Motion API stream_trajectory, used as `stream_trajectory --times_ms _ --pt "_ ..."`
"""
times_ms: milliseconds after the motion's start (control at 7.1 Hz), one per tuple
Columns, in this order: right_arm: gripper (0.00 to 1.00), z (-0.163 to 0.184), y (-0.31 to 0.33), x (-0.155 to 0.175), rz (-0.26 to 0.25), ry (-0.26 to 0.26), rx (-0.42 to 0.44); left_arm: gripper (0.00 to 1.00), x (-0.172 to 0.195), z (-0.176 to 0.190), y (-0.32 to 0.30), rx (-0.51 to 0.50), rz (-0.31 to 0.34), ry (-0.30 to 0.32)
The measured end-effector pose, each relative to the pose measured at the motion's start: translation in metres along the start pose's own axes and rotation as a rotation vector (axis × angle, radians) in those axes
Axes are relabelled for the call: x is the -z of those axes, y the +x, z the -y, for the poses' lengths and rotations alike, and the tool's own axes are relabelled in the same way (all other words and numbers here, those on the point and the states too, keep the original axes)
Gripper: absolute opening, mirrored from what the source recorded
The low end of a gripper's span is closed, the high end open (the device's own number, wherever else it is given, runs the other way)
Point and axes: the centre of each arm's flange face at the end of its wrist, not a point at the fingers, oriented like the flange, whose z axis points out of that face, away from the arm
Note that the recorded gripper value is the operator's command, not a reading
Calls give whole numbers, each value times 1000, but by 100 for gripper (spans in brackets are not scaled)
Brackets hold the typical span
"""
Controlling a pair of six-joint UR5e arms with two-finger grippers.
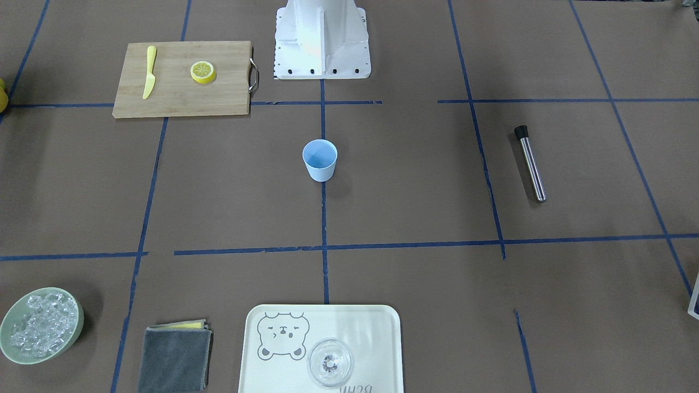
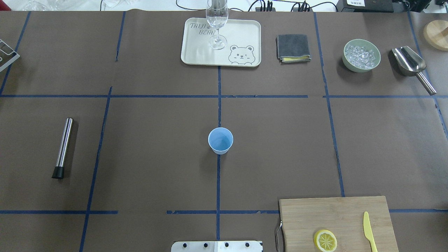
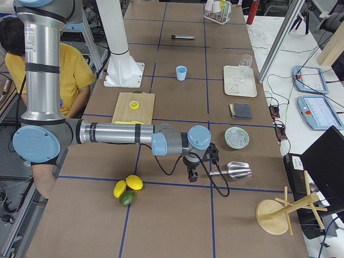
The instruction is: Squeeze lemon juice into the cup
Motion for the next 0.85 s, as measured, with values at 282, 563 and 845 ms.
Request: stream_trajectory --times_ms 282,563,845 --pt "100 -1 1 1 0 4 3 100 3 2 4 -12 -3 11" --pt "100 -4 -4 5 1 13 6 100 7 3 9 -21 1 19" --pt "100 -16 -9 8 12 17 0 100 8 1 10 -26 -1 22"
